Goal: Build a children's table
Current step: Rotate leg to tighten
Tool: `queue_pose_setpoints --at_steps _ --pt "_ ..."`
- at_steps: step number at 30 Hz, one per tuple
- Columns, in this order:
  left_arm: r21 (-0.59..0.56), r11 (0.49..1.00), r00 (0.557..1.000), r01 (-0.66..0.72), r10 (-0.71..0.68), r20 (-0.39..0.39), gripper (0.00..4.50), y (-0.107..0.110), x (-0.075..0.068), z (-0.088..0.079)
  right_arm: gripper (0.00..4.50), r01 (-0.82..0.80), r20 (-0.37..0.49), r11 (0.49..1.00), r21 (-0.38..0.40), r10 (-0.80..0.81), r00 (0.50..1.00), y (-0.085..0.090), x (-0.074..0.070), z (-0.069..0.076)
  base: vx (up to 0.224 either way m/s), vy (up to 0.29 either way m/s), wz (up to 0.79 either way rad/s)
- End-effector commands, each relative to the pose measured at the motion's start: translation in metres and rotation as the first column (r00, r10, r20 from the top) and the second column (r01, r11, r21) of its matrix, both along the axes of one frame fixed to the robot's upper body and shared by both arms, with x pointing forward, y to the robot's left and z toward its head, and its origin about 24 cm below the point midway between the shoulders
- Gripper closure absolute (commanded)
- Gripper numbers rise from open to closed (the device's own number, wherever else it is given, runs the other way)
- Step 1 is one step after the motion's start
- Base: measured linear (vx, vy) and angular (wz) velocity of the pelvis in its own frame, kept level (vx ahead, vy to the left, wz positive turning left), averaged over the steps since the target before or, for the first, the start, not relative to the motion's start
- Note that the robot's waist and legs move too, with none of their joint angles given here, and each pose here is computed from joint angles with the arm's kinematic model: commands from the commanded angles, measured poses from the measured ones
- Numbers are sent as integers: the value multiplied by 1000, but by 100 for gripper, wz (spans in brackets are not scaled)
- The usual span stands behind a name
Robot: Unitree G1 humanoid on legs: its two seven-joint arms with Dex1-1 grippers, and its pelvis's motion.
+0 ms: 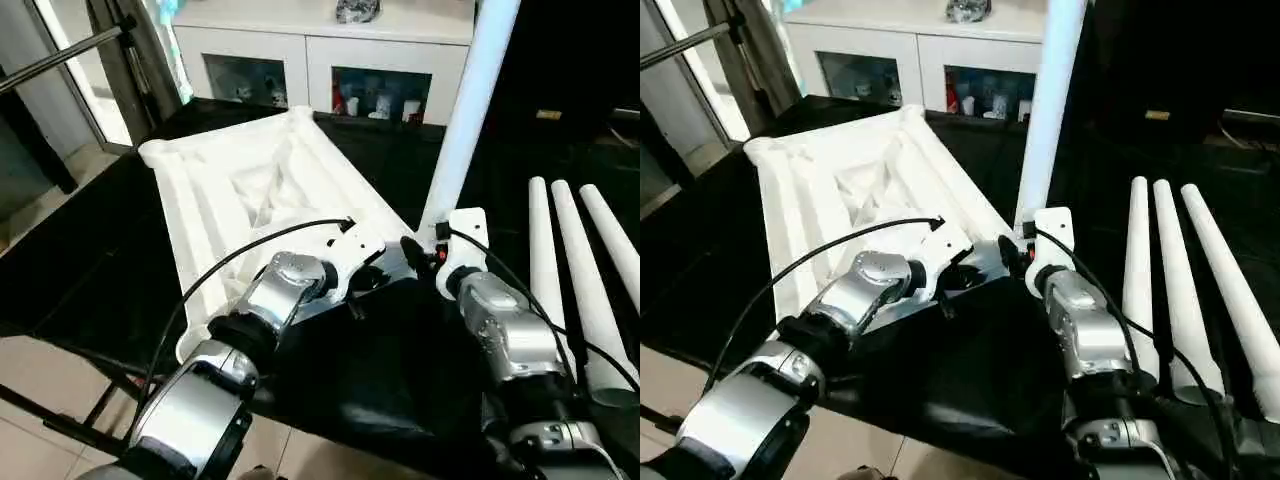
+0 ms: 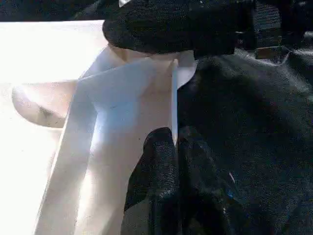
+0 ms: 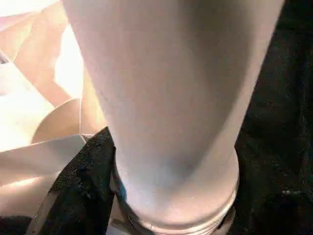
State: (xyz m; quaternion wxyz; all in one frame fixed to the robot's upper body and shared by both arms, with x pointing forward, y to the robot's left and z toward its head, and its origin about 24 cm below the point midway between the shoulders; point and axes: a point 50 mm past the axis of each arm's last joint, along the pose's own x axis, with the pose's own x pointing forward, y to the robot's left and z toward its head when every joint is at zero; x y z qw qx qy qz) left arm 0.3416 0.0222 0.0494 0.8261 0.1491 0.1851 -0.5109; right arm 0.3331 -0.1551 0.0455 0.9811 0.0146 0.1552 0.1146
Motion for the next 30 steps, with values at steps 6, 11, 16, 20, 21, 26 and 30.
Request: queue_pose_setpoints --at_steps 6,11,16,20,21,26,30 --pt "-96 980 982 175 -167 87 450 -8 -6 19 69 -224 -44 975 13 224 974 18 -12 -13 0 0 0" --pt "-90 953 956 290 -284 74 450 9 -16 12 69 -439 -30 898 -44 438 899 3 -28 -7 0 0 0" --pt "-63 939 940 338 -334 63 450 21 -19 9 69 -548 -26 832 -80 548 836 -11 -38 -1 0 0 0" --pt "-42 911 912 410 -408 44 450 36 -24 9 69 -670 -57 740 -59 667 743 -25 -52 7 0 0 0" --pt "-38 908 908 418 -417 41 450 38 -25 9 69 -680 -58 731 -55 678 733 -26 -53 8 0 0 0" --pt "-35 900 901 434 -433 30 450 45 -26 9 103 -700 -50 714 -25 698 714 -27 -56 10 0 0 0" --pt "-31 898 898 440 -439 24 450 48 -28 8 139 -715 -58 699 -3 714 698 -25 -60 7 0 0 0"
